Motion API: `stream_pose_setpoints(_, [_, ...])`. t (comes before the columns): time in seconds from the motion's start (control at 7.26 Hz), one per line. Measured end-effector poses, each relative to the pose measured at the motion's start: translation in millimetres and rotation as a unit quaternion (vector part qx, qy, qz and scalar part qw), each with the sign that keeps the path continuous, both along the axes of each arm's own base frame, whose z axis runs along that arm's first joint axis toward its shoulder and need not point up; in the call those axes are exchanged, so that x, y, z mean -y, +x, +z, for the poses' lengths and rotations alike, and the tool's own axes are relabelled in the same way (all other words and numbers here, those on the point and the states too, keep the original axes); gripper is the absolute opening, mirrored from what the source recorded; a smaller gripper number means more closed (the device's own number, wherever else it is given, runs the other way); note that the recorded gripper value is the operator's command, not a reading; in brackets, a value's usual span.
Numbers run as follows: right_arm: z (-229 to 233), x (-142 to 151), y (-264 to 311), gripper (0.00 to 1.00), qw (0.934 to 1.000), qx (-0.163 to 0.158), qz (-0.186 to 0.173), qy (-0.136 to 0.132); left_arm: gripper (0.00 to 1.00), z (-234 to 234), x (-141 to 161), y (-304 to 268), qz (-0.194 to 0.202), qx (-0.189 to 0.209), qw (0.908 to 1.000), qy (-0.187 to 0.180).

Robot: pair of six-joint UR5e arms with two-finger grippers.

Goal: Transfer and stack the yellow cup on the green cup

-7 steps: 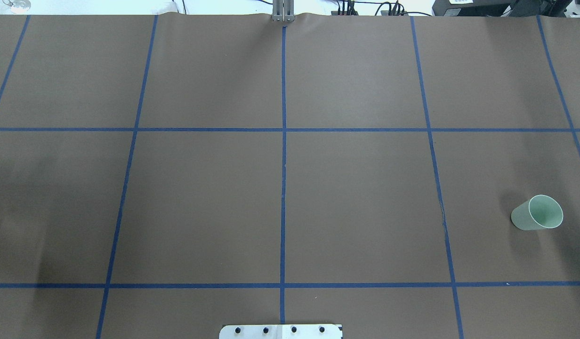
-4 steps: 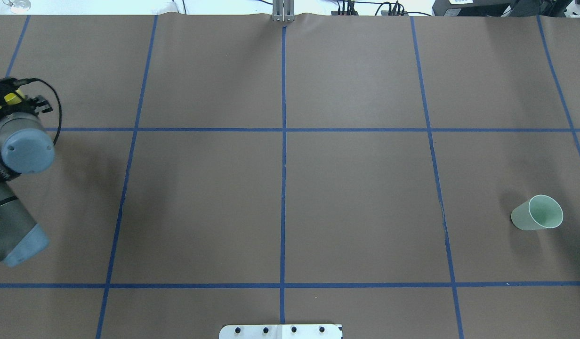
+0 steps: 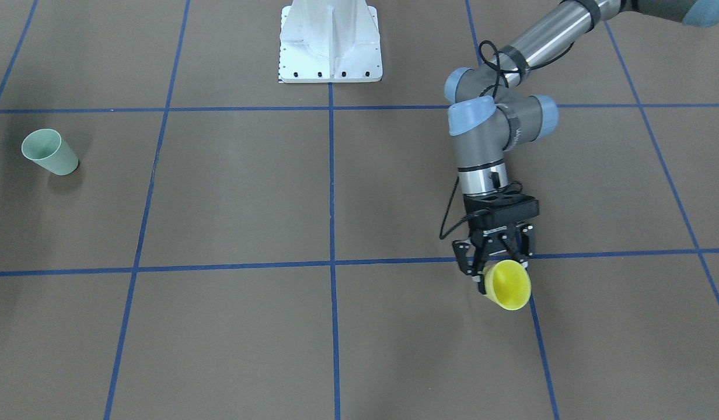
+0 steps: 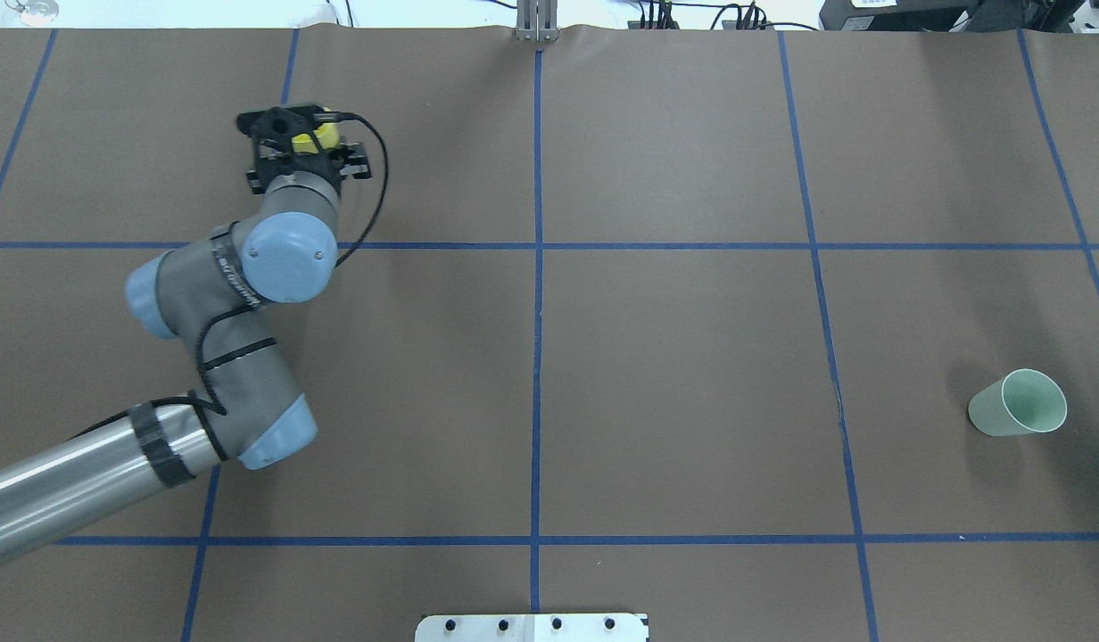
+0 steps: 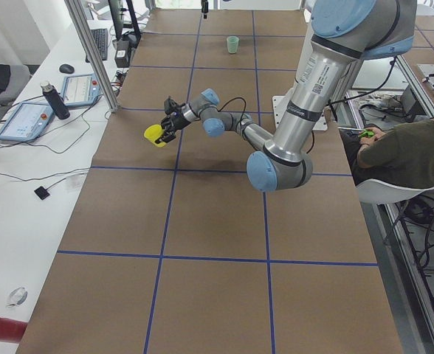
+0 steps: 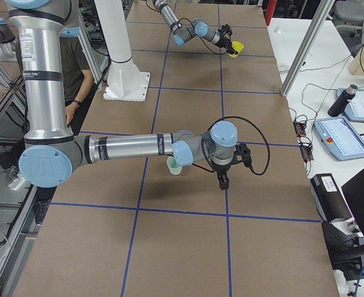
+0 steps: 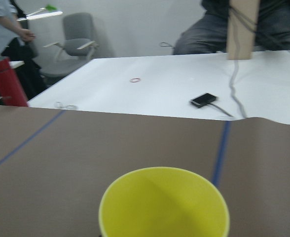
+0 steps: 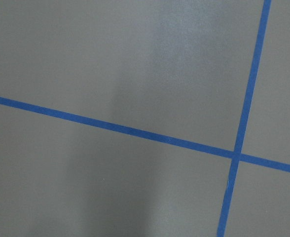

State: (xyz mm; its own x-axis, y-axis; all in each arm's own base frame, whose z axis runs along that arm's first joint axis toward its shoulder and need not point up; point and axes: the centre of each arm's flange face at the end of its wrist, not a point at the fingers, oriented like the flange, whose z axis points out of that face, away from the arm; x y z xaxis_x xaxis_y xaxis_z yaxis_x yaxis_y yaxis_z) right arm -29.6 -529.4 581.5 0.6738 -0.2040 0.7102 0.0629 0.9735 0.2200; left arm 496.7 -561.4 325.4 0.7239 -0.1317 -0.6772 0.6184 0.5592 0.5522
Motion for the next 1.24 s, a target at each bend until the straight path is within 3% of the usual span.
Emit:
stream_pose_setpoints(0.14, [-14, 8, -6, 1.00, 0.9997, 0.017, 0.011, -0.010, 0.39, -29, -2, 33, 0.062, -0.010, 0.9972, 0.039])
stream_pose_setpoints(0.41, [-62, 29, -36, 1.00, 0.9983, 0.052, 0.019, -0.020, 0.41, -83, -15, 73, 0.158, -0.048, 0.9809, 0.103])
stream_pose_setpoints(0.83, [-173, 62, -130, 1.00, 0.9944, 0.094, 0.027, -0.040, 0.45, -134, -63, 116, 0.217, -0.113, 0.9541, 0.173])
stream_pose_setpoints(1.1, [-245, 65, -210, 1.00, 0.9908, 0.108, 0.044, -0.068, 0.45, -147, -92, 130, 0.244, -0.117, 0.9361, 0.225])
stream_pose_setpoints(1.24, [-279, 60, -254, 1.00, 0.9892, 0.109, 0.058, -0.078, 0.46, -147, -99, 135, 0.251, -0.113, 0.9324, 0.234])
